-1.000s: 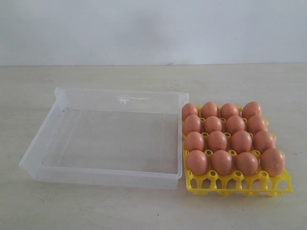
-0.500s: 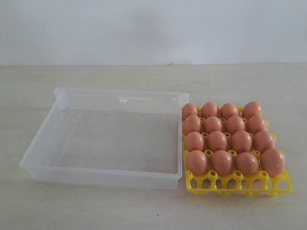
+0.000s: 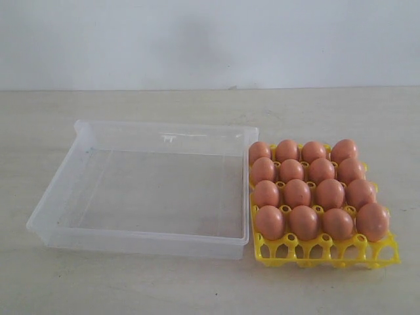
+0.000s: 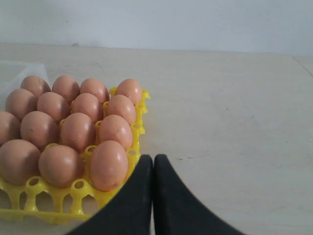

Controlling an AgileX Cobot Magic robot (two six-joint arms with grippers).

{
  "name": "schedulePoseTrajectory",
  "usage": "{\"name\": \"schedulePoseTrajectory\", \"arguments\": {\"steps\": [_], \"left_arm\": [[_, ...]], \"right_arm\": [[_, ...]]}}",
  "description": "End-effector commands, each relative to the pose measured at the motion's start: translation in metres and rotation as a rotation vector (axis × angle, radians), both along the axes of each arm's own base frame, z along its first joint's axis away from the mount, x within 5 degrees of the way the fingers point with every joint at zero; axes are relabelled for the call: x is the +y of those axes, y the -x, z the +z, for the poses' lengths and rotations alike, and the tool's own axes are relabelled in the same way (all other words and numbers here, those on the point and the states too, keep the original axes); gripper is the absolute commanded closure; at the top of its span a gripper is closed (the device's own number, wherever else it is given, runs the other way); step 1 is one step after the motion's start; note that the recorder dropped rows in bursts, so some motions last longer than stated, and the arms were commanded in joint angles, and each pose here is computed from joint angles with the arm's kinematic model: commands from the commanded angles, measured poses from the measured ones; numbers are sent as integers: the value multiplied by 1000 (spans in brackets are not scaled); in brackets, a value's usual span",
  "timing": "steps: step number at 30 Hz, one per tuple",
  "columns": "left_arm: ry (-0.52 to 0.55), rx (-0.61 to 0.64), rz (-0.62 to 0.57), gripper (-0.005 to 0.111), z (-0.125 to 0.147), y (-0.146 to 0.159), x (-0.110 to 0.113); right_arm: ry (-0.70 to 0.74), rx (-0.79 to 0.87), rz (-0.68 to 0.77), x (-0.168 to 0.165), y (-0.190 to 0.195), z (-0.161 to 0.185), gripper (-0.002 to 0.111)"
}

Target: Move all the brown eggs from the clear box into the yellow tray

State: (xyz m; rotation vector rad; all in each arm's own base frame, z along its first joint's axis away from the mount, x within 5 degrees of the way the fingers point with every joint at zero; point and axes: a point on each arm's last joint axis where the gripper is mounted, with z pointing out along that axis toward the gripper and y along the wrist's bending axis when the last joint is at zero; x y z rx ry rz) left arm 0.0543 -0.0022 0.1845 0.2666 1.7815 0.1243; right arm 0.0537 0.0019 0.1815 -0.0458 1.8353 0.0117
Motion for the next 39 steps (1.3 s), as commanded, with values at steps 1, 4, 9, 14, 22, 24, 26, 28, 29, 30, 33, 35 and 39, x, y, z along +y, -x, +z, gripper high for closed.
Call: {"name": "schedulePoseTrajectory", "arguments": {"steps": [1, 4, 9, 14, 22, 24, 26, 28, 29, 30, 33, 35, 39], "left_arm": [[8, -10, 0, 111, 1, 0, 0], [8, -10, 0, 111, 1, 0, 0], [8, -10, 0, 111, 1, 0, 0], [8, -10, 0, 111, 1, 0, 0], [8, -9, 0, 111, 1, 0, 0], [8, -9, 0, 111, 1, 0, 0], [8, -9, 0, 111, 1, 0, 0], [8, -9, 0, 111, 1, 0, 0], [8, -9, 0, 111, 1, 0, 0], [8, -9, 0, 111, 1, 0, 0], [8, -9, 0, 111, 1, 0, 0], [8, -9, 0, 111, 1, 0, 0], [8, -9, 0, 111, 1, 0, 0]], "right_arm": [[37, -4, 6, 0, 0, 0, 109], [37, 7, 6, 0, 1, -1, 109], [25, 6, 5, 0, 1, -1, 109], [22, -4, 5, 0, 0, 0, 109], [18, -6, 3, 0, 0, 0, 109], [18, -6, 3, 0, 0, 0, 109], [18, -6, 3, 0, 0, 0, 109], [18, -6, 3, 0, 0, 0, 109], [18, -6, 3, 0, 0, 0, 109], [18, -6, 3, 0, 0, 0, 109], [18, -6, 3, 0, 0, 0, 109], [18, -6, 3, 0, 0, 0, 109], [18, -6, 3, 0, 0, 0, 109]]}}
